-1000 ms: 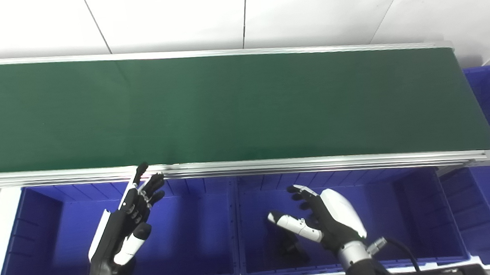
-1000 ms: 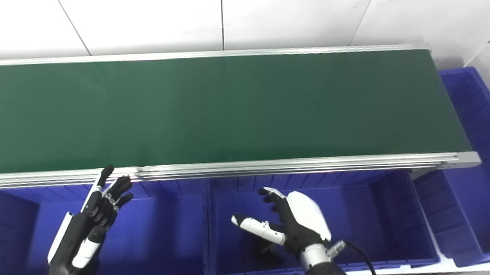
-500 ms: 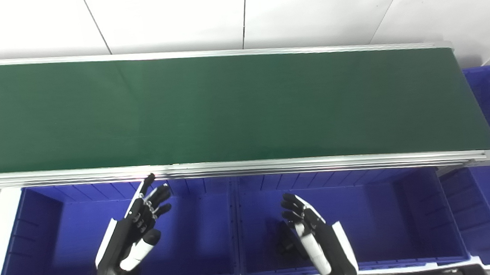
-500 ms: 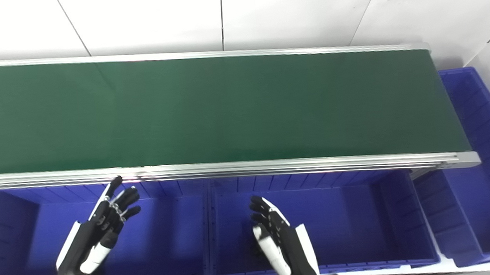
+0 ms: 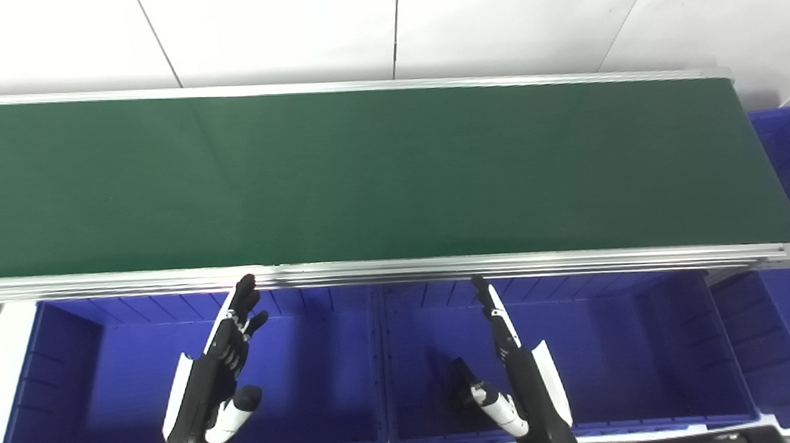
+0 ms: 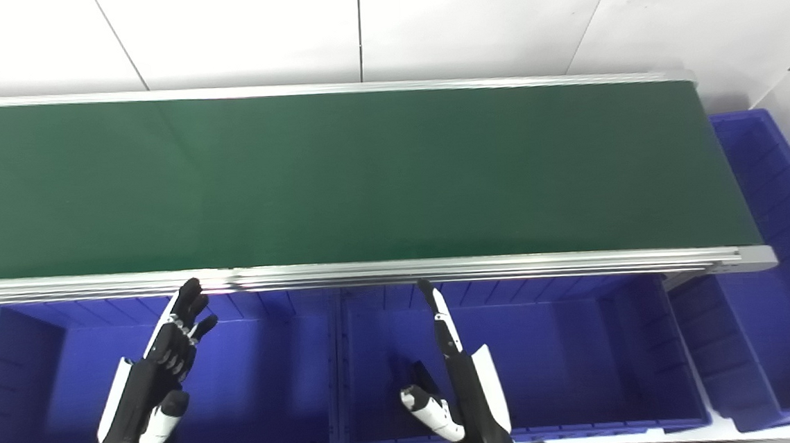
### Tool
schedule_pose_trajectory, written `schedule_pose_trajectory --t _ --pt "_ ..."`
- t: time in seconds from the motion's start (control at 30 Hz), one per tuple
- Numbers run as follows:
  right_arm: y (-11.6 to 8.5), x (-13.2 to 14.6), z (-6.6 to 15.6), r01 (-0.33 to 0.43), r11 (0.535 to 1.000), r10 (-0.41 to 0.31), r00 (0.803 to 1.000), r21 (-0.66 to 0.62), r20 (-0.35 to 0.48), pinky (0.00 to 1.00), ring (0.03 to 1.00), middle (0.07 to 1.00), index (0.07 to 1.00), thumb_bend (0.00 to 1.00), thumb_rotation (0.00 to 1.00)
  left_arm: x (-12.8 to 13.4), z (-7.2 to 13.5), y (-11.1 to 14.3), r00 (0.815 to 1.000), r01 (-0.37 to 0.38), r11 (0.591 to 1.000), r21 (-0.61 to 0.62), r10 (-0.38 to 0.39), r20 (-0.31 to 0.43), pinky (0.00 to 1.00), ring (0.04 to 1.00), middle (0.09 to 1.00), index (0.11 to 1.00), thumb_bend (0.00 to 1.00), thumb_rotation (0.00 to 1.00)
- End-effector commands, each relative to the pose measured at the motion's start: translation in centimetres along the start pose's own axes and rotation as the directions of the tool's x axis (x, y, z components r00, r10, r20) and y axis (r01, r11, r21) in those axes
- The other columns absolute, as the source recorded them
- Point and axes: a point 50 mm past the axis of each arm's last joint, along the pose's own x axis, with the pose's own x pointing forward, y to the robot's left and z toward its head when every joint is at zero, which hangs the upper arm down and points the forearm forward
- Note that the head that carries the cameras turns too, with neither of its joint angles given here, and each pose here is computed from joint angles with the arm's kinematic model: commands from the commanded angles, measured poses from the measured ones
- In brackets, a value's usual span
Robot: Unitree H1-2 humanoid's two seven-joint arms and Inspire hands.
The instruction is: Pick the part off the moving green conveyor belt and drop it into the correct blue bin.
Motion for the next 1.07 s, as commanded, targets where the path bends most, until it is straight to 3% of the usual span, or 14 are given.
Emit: schedule_pose_trajectory --t 0.0,0.47,0.7,1.03 --pt "0.31 0.20 1.06 0.025 0.999 -0.028 0.997 0.034 0.078 1.00 1.000 1.000 1.000 0.89 1.00 -0.05 0.82 0.17 0.998 -0.005 1.000 0.006 0.005 0.063 0.93 0.993 1.000 0.981 1.00 0.85" --pt "0.80 0.03 1.40 0.024 0.998 -0.029 0.996 0.052 0.089 1.00 1.000 1.000 1.000 0.91 1.00 -0.25 1.05 0.40 0.999 0.011 1.000 0.012 -0.012 0.045 0.92 0.981 1.000 0.985 1.00 0.86" --pt "1.02 0.16 1.24 0.045 0.990 -0.051 0.998 0.137 0.045 0.95 0.954 0.989 1.000 0.97 1.00 -0.22 0.94 0.41 0.999 -0.008 1.000 0.013 0.008 0.052 0.91 0.973 1.000 0.978 1.00 0.86" --pt "0.81 0.25 0.99 0.043 0.989 -0.049 0.998 0.141 0.036 0.94 0.952 0.985 1.000 0.98 1.00 0.01 0.72 0.05 0.999 0.002 1.000 0.014 -0.003 0.032 0.91 0.978 1.000 0.983 1.00 0.86"
